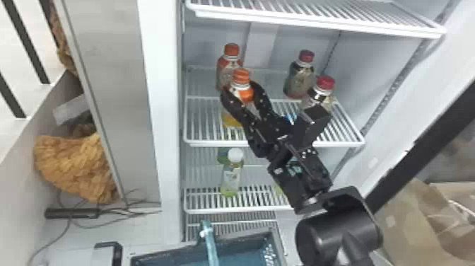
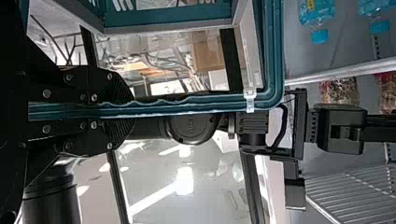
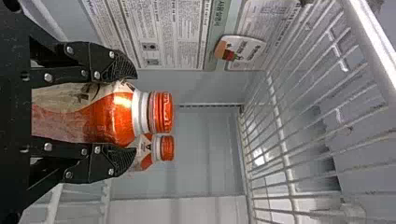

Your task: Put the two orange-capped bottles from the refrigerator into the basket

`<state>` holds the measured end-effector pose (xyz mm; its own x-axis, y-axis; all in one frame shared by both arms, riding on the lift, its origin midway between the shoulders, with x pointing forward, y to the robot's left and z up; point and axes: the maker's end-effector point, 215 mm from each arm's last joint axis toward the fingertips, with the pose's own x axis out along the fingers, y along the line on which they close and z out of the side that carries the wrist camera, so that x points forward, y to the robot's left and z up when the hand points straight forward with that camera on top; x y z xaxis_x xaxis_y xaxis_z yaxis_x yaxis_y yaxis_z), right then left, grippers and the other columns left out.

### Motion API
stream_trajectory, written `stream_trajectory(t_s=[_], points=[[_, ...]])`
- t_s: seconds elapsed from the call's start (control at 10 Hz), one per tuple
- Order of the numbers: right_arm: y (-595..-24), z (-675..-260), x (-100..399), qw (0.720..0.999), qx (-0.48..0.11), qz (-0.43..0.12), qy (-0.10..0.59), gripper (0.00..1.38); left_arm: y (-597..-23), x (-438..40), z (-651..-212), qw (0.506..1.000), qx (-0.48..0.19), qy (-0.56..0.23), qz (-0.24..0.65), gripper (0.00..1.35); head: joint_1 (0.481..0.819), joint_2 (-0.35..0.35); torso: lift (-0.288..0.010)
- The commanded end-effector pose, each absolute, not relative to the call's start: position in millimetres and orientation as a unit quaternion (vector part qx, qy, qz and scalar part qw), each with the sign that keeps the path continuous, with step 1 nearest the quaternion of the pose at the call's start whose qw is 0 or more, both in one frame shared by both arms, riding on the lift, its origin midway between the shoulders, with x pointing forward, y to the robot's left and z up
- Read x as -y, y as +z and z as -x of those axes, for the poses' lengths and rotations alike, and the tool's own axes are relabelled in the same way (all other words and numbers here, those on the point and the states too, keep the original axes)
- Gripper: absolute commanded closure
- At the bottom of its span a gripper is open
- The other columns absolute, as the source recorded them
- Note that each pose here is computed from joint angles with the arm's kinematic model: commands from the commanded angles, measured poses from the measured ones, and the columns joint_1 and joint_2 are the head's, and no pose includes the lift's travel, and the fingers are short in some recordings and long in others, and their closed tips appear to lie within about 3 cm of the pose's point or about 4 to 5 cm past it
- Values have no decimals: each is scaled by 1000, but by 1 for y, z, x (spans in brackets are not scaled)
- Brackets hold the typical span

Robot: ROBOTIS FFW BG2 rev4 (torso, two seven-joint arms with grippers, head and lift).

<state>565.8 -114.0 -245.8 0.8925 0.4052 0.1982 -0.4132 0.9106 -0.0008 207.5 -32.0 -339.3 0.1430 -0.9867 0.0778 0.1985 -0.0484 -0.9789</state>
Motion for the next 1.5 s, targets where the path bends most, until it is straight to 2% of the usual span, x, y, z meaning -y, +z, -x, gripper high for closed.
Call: stream_trajectory(t_s=[0.0,0.2,0.4,1.0,1.4], points=[[-225,-555,122,971,117,-28,206,892,-339,32,-209,568,-393,-524,499,1208,695,-208,-40],[-198,-526,133,971,126,-38,201,892,-338,32,-210,568,-392,-524,499,1210,695,-231,-40],[-191,-492,133,971,104,-50,209,892,-339,32,-210,569,-392,-524,498,1208,695,-255,-40],[-233,-386,136,969,-39,-64,238,892,-338,33,-212,570,-390,-526,496,1208,695,-303,-40],[-277,-350,131,952,-131,-59,272,892,-337,34,-212,570,-389,-527,496,1208,695,-333,-40]])
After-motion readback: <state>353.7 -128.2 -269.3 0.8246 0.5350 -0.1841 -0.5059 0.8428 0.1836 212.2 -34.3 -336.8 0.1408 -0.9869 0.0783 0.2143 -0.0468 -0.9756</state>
